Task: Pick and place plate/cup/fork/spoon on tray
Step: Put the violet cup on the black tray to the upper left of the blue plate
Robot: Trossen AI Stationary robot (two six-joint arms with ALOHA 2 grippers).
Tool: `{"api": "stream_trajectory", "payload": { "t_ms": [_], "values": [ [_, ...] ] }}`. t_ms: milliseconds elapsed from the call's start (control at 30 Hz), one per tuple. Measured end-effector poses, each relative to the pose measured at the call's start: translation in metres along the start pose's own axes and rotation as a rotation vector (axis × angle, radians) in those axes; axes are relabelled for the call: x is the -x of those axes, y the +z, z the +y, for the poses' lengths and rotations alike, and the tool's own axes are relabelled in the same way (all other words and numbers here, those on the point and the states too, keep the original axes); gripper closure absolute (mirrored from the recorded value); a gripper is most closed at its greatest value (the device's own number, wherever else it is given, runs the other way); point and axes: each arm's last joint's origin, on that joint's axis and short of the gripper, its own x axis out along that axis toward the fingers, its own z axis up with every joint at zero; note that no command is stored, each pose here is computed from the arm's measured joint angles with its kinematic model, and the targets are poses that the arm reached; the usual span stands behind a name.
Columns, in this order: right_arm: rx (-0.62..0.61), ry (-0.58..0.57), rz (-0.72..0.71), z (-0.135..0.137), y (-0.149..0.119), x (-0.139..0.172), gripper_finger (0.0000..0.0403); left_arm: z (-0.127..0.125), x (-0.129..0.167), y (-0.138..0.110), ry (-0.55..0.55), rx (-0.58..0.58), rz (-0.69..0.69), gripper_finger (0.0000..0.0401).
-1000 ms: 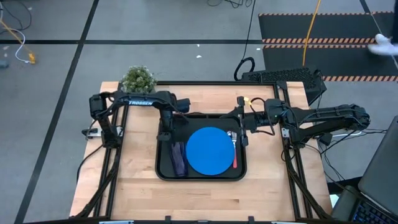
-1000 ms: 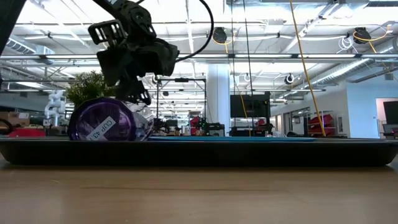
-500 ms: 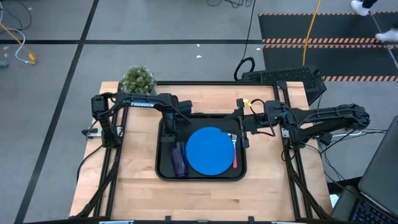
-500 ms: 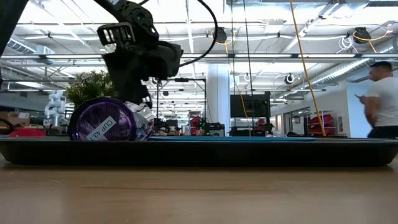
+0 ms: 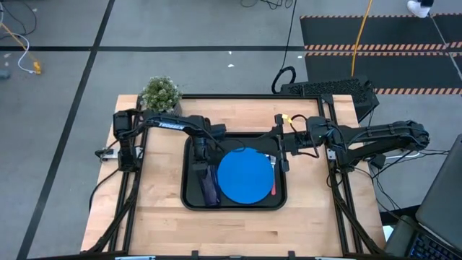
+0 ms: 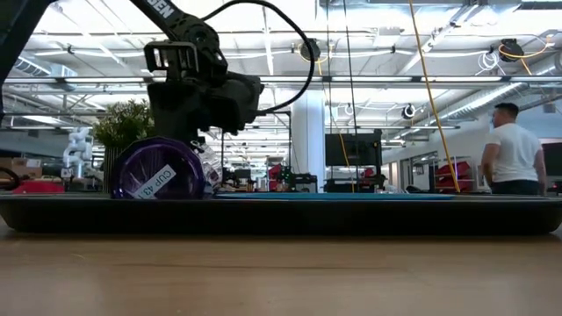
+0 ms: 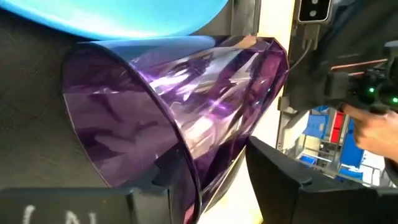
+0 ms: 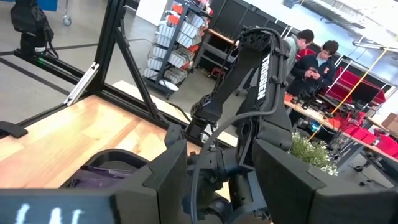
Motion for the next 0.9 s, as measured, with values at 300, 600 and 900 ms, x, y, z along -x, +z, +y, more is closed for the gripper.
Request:
{"api": "stream_trajectory", "payload": {
  "t_ms": [300, 600, 900],
  "values": [
    [0.001, -0.002, -0.001, 0.000, 0.000, 0.000, 0.0227, -0.011, 0.030, -0.014, -0.067, 0.038, -0.047, 0.0385],
    [-0.001, -0.006, -0.008, 0.000, 0.001, 0.000, 0.0227, -0.046, 0.075, -0.032, 0.141, 0.077, -0.052, 0.0392],
    [-0.028, -0.009, -0.021, -0.001, 0.002, 0.000, 0.0227, -0.094, 0.120, -0.033, 0.571, 0.112, -0.072, 0.0393]
  ]
}}
